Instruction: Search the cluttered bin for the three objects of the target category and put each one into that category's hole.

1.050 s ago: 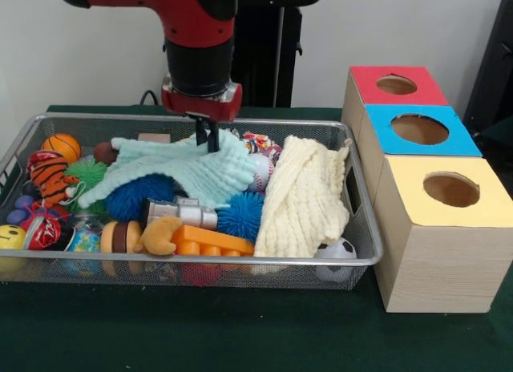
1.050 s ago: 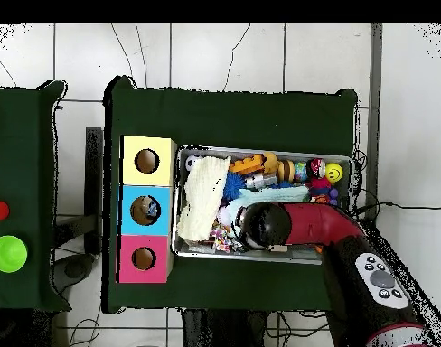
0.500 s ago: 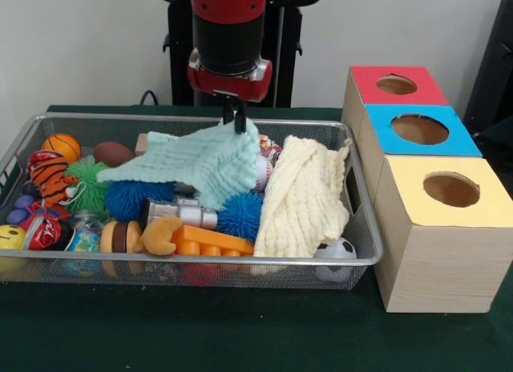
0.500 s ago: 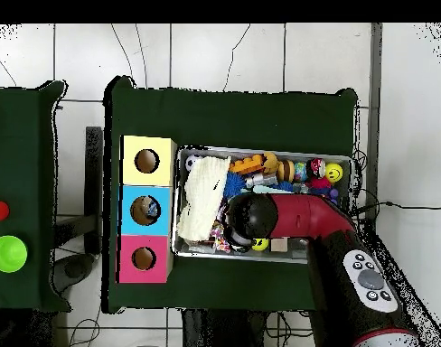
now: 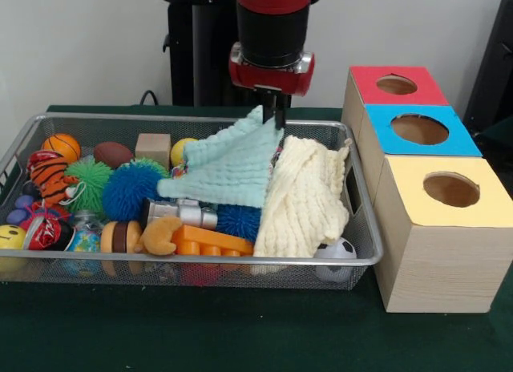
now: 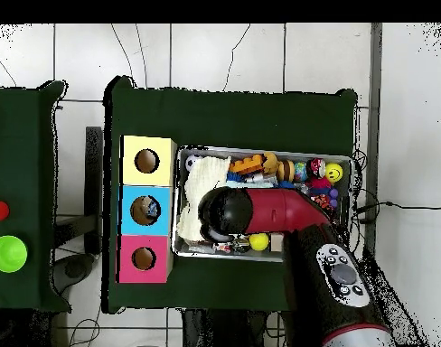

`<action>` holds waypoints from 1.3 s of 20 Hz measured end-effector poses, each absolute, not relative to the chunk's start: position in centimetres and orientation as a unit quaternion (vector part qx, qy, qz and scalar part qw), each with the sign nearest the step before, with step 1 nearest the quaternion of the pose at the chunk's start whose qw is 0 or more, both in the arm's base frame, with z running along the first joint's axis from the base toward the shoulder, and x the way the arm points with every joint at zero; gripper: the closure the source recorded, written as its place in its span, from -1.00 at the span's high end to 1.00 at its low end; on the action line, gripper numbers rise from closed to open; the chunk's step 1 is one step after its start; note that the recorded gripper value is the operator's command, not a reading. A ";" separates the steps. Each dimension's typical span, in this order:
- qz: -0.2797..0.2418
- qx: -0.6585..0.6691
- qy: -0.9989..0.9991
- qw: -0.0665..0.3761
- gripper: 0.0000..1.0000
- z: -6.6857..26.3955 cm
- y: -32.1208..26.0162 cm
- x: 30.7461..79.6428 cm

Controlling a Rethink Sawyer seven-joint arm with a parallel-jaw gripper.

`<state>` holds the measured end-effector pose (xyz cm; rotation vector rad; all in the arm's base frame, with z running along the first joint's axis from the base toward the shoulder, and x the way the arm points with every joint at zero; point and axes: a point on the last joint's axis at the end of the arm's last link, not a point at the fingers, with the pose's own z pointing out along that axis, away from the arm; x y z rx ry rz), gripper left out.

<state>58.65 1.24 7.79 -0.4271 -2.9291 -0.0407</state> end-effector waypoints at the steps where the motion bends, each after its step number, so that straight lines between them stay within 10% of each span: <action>1: -0.015 -0.142 -0.986 0.090 -1.00 7.9 1.7 58.7; 15: -0.013 -0.122 -0.988 0.091 -1.00 7.5 6.6 58.1; 26: -0.024 -0.140 -0.989 -0.028 -1.00 1.8 5.4 56.2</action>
